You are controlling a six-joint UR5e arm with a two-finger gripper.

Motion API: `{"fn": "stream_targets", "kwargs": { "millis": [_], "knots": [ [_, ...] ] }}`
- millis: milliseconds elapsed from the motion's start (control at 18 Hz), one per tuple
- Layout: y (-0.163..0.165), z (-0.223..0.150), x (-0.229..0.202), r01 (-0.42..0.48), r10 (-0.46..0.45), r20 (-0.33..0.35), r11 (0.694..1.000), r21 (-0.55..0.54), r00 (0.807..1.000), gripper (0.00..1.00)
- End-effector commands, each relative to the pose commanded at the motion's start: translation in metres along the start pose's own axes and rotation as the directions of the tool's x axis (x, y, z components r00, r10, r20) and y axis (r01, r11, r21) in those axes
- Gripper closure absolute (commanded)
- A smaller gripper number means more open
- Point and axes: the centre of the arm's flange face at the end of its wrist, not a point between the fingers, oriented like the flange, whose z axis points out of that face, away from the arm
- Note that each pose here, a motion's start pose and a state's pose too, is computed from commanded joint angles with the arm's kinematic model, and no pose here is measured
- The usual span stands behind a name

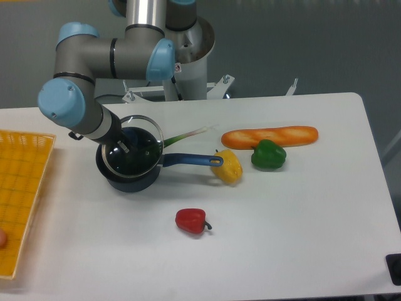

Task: Close the pot lid
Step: 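Lower the glass lid onto the saucepan rim, then adjust the lid so it sits flat on the saucepan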

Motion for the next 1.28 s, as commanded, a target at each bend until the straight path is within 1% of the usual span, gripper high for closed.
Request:
{"fn": "stream_targets", "kwargs": {
  "millis": [889, 1278],
  "knots": [
    [-0.0047, -0.0007, -0.0015, -0.003, 0.003, 0.010, 1.000, 0.006, 1.000, 0.57],
    [-0.0081, 0.0070, -0.0006, -0.006, 0.006, 0.001, 1.000, -0.004, 1.000, 0.55]
  ]
}}
